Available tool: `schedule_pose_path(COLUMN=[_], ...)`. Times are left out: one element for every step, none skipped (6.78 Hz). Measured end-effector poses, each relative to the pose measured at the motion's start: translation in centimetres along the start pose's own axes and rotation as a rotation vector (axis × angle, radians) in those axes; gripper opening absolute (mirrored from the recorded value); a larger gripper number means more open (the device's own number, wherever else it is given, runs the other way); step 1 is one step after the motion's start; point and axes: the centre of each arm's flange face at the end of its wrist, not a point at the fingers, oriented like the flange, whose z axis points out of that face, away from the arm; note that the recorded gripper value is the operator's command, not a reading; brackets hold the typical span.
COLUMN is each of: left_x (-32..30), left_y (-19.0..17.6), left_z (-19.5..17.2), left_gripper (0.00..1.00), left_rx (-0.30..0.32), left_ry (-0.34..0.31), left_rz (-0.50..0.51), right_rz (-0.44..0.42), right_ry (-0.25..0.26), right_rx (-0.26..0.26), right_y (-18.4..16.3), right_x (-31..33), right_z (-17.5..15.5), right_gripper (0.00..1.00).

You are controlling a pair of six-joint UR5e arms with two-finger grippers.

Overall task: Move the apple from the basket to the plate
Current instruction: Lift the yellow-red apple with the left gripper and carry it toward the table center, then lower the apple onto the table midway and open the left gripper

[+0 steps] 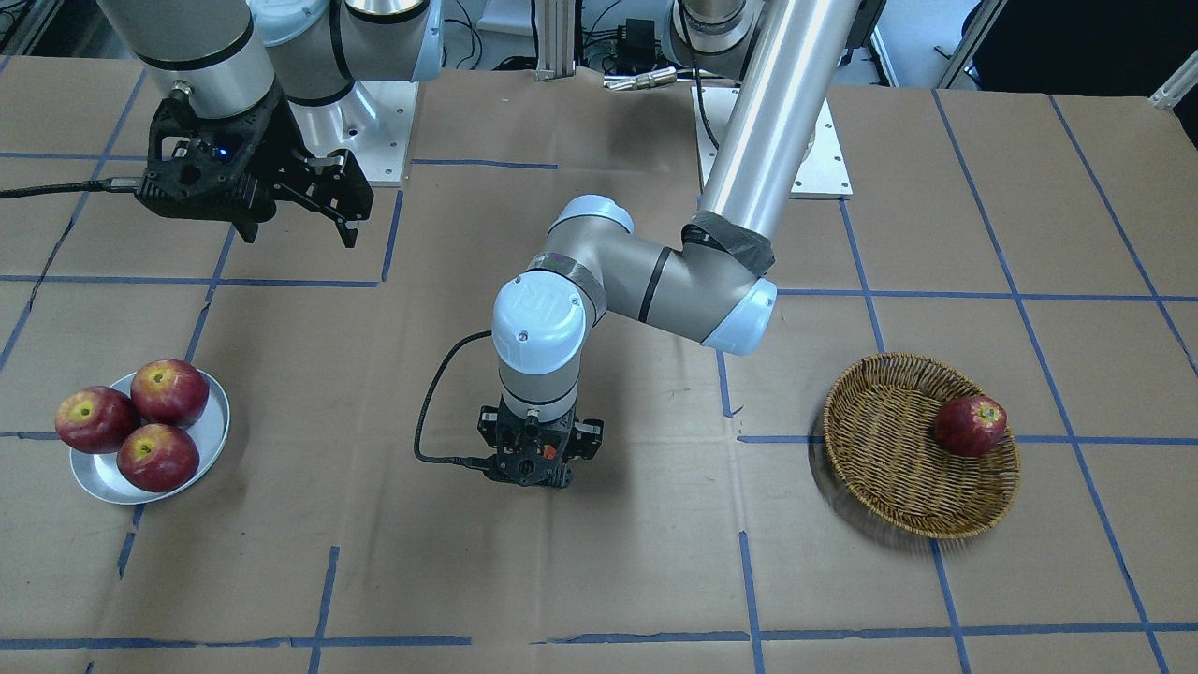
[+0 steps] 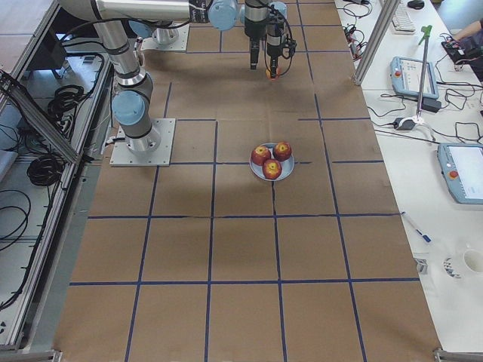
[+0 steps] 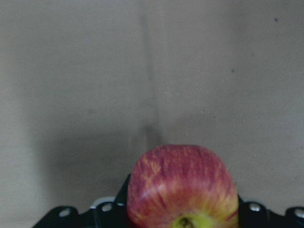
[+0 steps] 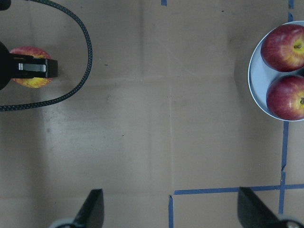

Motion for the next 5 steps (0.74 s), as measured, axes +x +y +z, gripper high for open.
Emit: schedule_pose_path(left_x=[0.0,0.0,0.0,0.0,-0.2], left_y=[0.1,0.3,0.4,0.7,1.2], left_z=[-0.1,-0.3,-0.2,0.0,0.4], left_gripper=[0.51,0.56,0.56,0.56,0.56], left_rx=[0.0,-0.001,-0.005,-0.012,-0.022], left_ry=[0.0,-0.001,-0.002,-0.004,-0.008], left_rz=[0.0,0.001,0.003,0.007,0.012], right_rz=[0.003,0.004,0.005,0.006,0.007], right_ry=[-0.001,0.003,0.008,0.01,0.01], right_rx=[0.002,0.003,0.004,0.005,0.007], right_y=[-0.1,-0.2,-0.2,-0.3,-0.3], right_x=[0.1,0.2,0.2,0.3,0.3], right_z=[0.0,0.0,0.0,0.0,-0.1], right_gripper=[1.0,1.0,1.0,1.0,1.0])
